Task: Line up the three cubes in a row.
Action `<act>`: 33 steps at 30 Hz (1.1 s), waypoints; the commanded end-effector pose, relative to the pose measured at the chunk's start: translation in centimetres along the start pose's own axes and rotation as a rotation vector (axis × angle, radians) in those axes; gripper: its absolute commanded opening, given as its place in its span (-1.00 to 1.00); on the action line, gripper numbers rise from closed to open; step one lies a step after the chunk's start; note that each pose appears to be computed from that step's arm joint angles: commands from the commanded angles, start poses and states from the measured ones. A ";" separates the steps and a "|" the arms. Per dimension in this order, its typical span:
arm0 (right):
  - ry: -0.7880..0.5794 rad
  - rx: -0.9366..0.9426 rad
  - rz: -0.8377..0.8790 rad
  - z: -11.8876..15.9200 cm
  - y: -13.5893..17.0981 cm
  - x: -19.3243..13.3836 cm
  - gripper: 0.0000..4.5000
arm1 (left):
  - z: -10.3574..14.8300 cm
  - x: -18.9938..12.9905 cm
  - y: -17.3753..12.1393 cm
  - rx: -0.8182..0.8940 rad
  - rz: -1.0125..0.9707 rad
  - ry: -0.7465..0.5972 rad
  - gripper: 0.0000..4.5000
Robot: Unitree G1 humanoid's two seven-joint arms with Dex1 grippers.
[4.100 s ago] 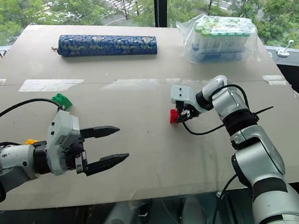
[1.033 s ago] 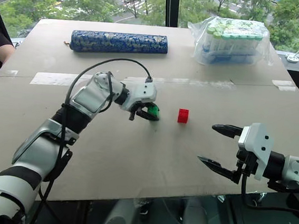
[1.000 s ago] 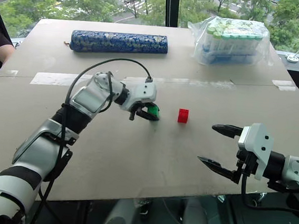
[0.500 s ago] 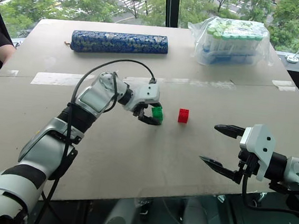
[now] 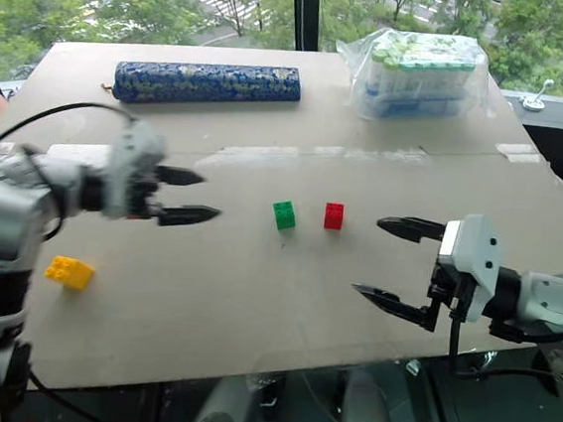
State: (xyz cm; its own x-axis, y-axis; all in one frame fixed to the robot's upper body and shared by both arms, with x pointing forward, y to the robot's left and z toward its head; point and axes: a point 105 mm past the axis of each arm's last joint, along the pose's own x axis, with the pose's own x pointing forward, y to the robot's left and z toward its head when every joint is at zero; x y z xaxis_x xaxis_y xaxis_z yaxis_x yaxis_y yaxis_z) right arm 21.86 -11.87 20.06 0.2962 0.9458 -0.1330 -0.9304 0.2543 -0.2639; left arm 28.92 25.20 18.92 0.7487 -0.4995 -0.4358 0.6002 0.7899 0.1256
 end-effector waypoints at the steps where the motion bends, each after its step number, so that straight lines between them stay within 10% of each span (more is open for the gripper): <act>1: -0.043 -0.014 0.064 0.7 0.0 0.8 1.00 | -2.4 -5.6 1.9 -0.139 0.283 0.046 0.93; 9: -0.036 -0.001 0.170 0.5 1.3 1.5 1.00 | -7.7 -10.5 1.0 -0.332 0.378 0.183 0.93; 21: -0.035 -0.033 0.206 0.6 2.8 1.9 1.00 | -9.8 -7.9 1.4 -0.319 0.343 0.263 0.93; 29: -0.031 -0.033 0.169 0.7 2.7 1.7 1.00 | -10.3 -7.4 1.7 -0.231 0.294 0.310 -0.45; 33: -0.033 -0.033 0.134 0.7 2.6 1.5 1.00 | -6.8 -5.6 0.7 -0.126 0.130 0.157 -0.44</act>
State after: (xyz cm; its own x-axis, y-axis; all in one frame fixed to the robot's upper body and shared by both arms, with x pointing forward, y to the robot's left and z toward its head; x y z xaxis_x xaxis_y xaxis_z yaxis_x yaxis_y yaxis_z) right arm 20.08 -9.58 18.78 0.1438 0.9770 -0.1574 -0.9695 0.1072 -0.2203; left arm 22.36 32.93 13.25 0.7498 -0.2228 -0.6231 0.3277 0.9431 0.0571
